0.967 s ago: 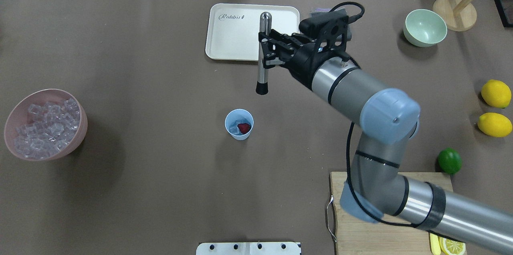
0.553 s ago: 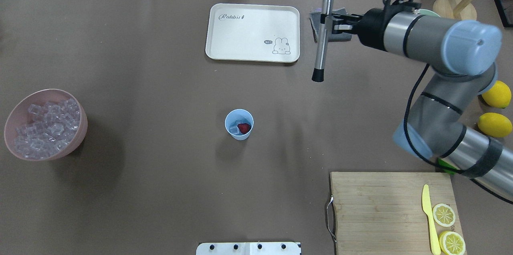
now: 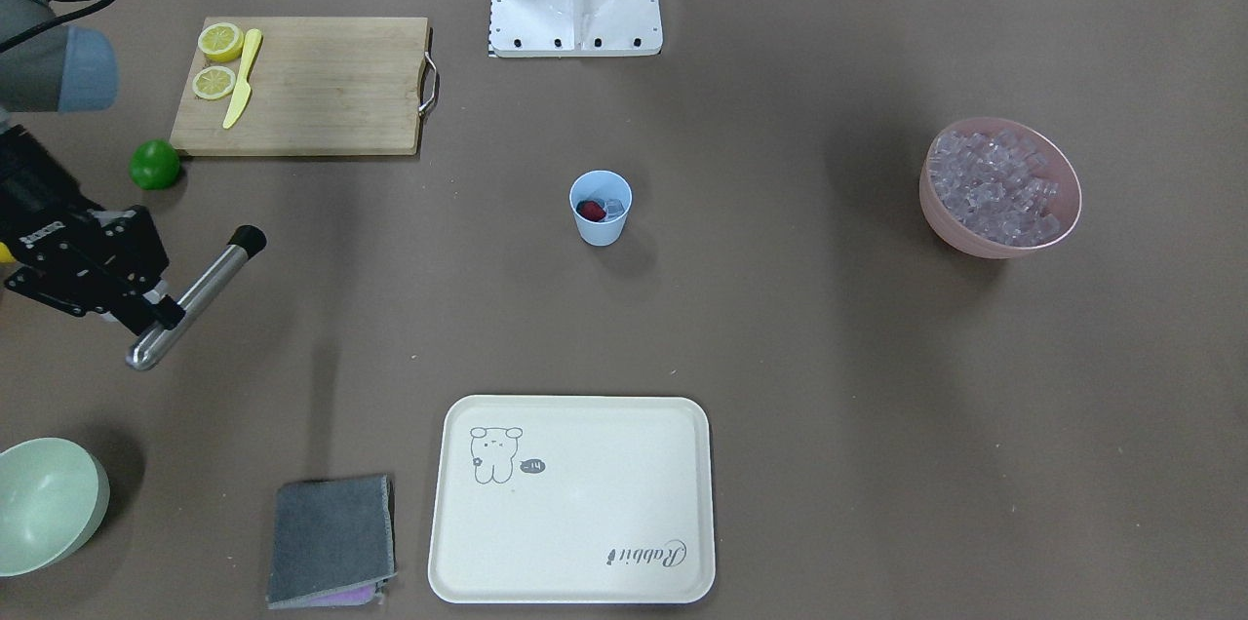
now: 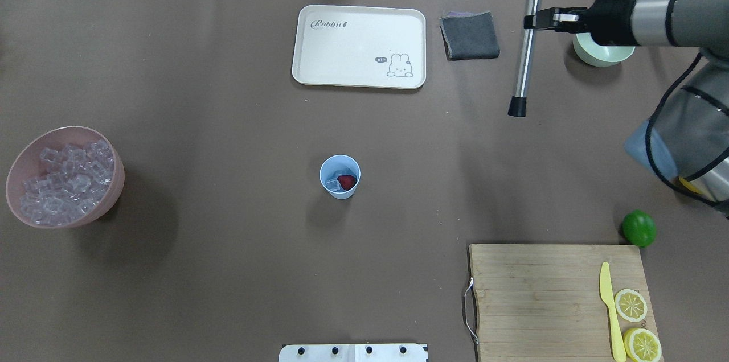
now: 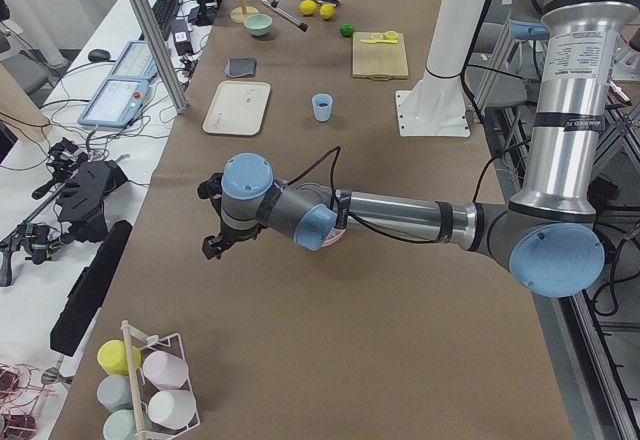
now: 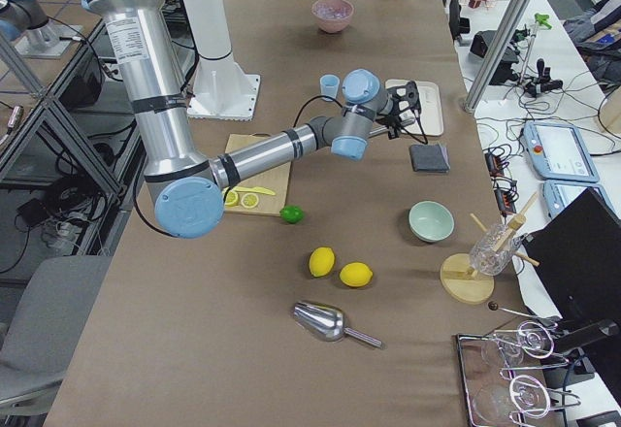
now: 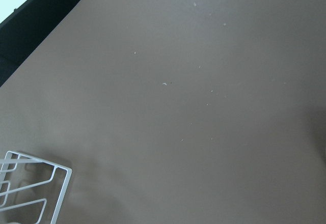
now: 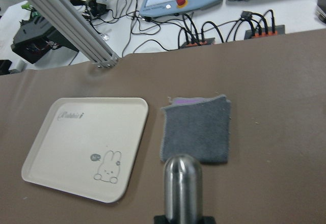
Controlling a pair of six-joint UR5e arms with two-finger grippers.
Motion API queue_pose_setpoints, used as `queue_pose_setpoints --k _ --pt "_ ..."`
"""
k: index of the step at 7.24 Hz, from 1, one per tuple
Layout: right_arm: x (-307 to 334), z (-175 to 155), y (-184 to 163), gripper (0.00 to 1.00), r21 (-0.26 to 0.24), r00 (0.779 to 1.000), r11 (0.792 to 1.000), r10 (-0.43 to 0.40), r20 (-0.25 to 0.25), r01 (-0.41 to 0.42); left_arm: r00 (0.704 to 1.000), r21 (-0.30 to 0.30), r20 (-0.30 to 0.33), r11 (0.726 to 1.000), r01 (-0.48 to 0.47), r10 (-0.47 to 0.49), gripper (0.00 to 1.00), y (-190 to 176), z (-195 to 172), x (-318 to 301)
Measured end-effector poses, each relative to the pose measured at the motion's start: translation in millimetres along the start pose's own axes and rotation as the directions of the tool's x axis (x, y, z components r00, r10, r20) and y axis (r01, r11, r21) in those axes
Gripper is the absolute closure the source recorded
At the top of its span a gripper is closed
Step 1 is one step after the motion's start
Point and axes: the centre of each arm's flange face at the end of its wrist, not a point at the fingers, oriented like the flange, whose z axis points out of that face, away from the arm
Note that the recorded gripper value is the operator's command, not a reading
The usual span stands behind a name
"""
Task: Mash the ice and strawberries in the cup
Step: 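Carry the muddler with the right gripper beside the green bowl and lower it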
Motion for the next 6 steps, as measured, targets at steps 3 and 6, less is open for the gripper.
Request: queue_pose_setpoints --k 3,6 --pt "95.7 17.7 3.4 1.00 -0.175 0.991 0.976 0.117 -0.062 -0.126 1.000 0.010 0.008 1.000 -0.013 0.013 0.03 -7.2 -5.2 2.3" --pt "135.3 59.3 35.6 1.00 -0.288 0.985 0.945 0.129 -0.117 -0.158 0.999 0.028 0.031 0.999 -0.031 0.030 0.03 -14.7 -20.2 6.5"
